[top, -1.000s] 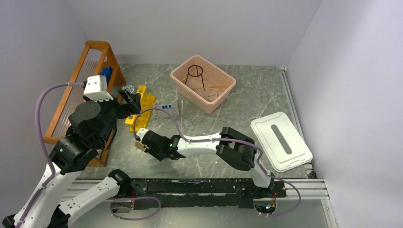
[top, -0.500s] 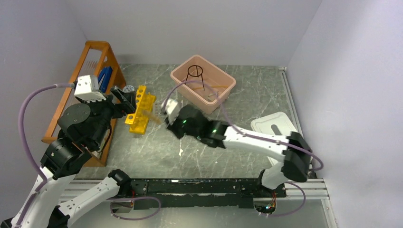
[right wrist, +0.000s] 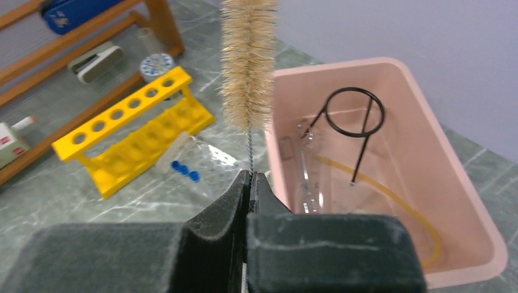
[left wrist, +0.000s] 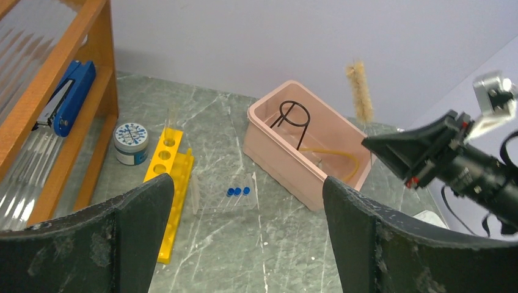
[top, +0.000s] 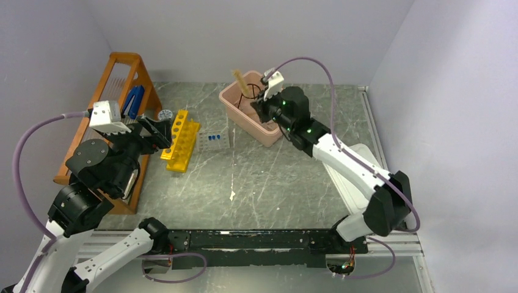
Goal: Organize the chemistry lab equipment
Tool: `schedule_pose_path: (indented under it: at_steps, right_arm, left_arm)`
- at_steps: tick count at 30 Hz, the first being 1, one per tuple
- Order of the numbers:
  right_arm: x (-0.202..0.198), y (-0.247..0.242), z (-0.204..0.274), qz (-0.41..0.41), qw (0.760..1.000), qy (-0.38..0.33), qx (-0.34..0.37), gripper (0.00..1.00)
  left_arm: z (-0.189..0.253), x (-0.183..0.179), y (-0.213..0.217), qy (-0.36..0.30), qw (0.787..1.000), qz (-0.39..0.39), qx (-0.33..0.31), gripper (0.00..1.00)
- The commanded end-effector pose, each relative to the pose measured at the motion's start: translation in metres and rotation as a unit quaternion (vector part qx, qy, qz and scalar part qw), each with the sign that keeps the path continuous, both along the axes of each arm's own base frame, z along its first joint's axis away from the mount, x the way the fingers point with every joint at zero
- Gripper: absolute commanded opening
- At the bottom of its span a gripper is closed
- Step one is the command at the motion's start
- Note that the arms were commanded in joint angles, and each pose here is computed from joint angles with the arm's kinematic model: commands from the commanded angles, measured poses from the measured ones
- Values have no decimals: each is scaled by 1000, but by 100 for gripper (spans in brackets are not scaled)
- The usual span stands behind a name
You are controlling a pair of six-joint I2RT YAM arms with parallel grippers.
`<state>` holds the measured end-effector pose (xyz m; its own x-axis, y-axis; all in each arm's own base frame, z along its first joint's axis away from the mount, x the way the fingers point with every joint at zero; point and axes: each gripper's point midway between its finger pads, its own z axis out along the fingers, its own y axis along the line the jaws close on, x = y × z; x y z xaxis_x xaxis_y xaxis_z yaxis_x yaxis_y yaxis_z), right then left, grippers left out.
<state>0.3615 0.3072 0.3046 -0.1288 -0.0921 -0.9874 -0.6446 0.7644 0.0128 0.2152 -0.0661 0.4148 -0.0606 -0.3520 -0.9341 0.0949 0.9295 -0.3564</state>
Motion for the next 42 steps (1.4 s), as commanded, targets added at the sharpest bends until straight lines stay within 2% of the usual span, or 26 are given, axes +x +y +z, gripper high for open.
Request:
schedule_pose_path:
  at_steps: [1,8,14,22,24,32,42]
  right_arm:
    - [39,-17,0,24,1000,1,2,0]
    - [75,-21,-42,60,996,54,-33,0]
    - [86,-14,-96,96,985,114,-84,0]
    - [101,-11,-144,97,974,166,-122,0]
    - [104,-12,-152,91,971,179,-127,7]
    - [111,-11,-134,59,975,189,-100,31]
    - [104,-31,-57,-17,987,162,-10,37]
  left_arm:
    - [-9,4,-10,8,1000,-16,2,95]
    - [-18,8,-15,21,1000,-22,9,95]
    - [-26,11,-20,30,999,-27,12,95]
    - [-37,15,-28,46,998,-39,17,95]
    - [-42,17,-31,51,998,-43,18,95]
    - [-56,27,-45,65,996,-60,32,95]
    - [-72,31,-58,76,993,-81,29,95]
